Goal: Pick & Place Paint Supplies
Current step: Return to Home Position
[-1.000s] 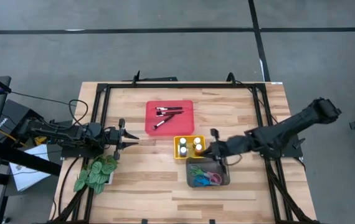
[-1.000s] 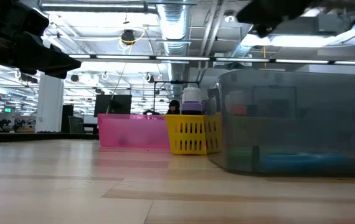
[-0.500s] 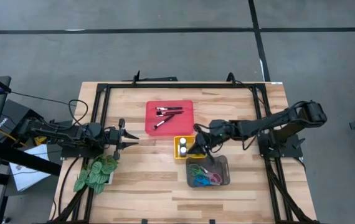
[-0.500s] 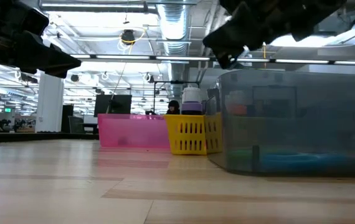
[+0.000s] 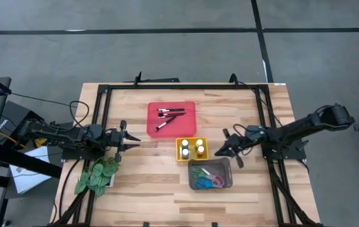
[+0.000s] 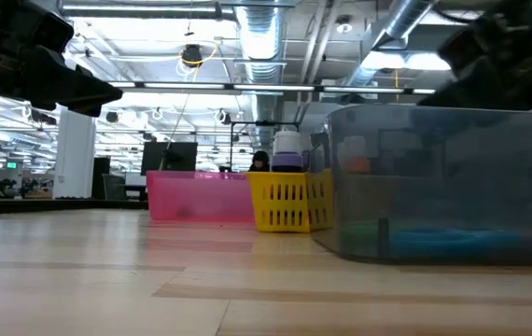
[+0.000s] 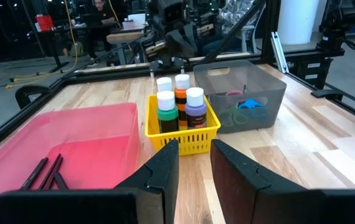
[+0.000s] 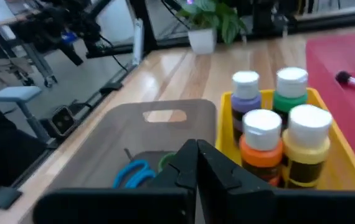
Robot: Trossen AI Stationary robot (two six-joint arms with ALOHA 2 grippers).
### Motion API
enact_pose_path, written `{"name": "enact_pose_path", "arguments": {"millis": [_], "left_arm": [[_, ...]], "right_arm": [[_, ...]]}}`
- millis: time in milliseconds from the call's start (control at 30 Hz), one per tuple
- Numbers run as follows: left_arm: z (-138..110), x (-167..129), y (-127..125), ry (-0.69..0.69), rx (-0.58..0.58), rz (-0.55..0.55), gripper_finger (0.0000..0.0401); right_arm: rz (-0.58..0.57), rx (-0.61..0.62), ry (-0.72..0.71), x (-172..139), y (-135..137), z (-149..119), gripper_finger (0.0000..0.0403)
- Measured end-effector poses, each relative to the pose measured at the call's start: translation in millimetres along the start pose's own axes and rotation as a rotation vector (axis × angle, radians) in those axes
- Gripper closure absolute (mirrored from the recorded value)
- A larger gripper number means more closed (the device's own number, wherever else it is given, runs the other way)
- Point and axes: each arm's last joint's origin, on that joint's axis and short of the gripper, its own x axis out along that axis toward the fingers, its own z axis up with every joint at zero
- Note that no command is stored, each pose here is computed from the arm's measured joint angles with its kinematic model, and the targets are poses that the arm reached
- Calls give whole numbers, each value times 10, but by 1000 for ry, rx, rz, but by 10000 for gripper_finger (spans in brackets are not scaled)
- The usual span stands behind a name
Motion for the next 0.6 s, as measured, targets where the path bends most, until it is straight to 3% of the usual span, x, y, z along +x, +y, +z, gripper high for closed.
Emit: {"name": "enact_pose_path", "arguments": {"millis": [267,600], "left_arm": [[2,0,1,-2,0,3,316],[6,0,1,-6,-1,4,316]], "right_arm": [[-6,-34,-79,-280,48,-160,403],[-12,-137,-117,-407,78,-103,403]]}}
